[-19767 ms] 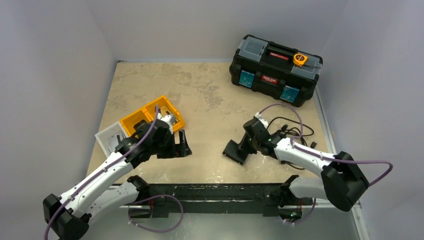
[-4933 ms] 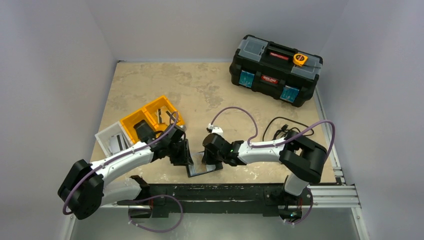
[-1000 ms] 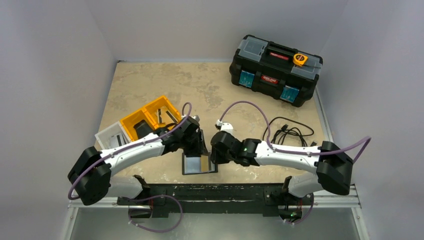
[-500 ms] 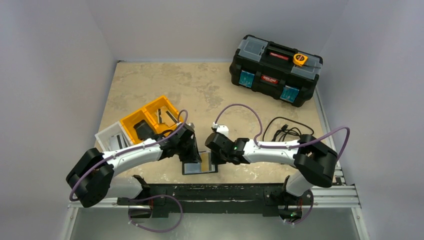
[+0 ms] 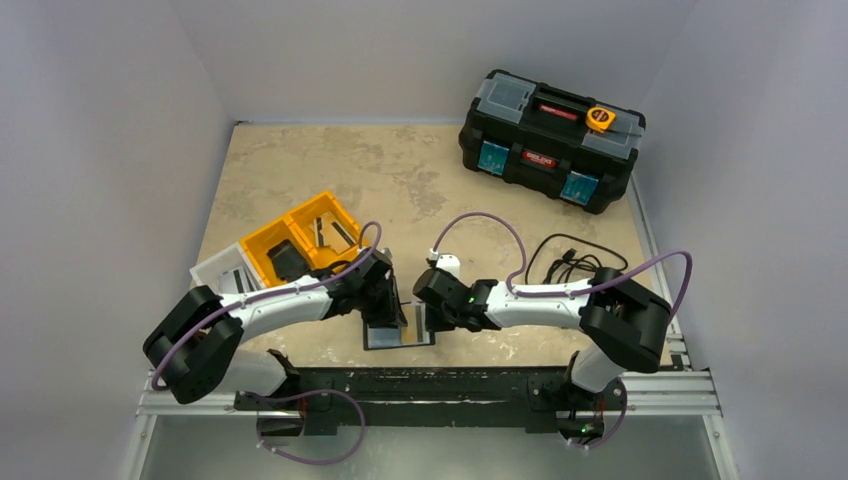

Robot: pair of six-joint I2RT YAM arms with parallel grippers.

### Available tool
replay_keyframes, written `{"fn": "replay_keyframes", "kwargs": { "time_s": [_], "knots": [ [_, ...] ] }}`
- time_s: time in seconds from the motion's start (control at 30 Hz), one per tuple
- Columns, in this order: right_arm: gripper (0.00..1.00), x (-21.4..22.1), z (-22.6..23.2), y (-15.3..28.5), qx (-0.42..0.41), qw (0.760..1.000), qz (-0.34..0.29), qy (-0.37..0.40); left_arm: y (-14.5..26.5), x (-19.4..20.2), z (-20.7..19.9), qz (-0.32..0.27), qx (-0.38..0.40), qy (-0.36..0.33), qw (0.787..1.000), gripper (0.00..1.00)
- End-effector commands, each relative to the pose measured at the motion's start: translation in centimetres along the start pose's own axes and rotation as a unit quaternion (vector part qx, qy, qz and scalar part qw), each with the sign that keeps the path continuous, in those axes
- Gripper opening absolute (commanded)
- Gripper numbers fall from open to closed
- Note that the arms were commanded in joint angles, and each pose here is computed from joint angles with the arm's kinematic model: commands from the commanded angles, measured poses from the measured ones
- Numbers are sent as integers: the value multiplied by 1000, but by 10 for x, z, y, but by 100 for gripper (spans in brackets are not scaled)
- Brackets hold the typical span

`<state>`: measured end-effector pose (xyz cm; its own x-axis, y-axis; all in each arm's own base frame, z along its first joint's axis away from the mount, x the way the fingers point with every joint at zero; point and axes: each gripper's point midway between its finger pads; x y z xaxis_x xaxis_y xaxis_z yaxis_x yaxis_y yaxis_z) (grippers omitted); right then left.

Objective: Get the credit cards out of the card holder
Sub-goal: Remove the credit card from the card holder.

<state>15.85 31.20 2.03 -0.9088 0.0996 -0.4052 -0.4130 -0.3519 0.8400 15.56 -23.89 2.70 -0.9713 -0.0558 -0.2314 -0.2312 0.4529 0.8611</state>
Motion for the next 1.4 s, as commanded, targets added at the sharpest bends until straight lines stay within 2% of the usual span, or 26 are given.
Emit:
{"fn": "replay_keyframes", "kwargs": {
  "time_s": [0.0,0.43,0.6,0.93,1.37],
  "knots": [
    [0,8,-9,-11,9,1000,8,-4,-6,-2,5,-6,-5,-1,1000,30],
    [0,16,-4,-20,1,1000,21,0,-9,0,-2,-5,23,7,1000,29],
    [0,22,-9,-20,1,999,32,-7,3,-6,-11,-20,42,6,999,17],
    [0,25,-22,-25,14,999,36,-18,16,-10,-21,-27,68,12,997,1],
    [0,28,-48,-32,39,998,42,-33,19,-6,11,-24,33,21,999,0]
  ]
}}
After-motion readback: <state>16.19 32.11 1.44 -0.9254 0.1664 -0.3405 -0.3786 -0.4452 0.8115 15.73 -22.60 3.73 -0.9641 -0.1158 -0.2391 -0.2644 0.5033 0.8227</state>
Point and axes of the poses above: each gripper's point midway between its finger pads, its own y axis back along the fingers, its own z axis along the line the jaws close on, x = y × z, and after that the axes turned 7 degrees about -y, right-handed
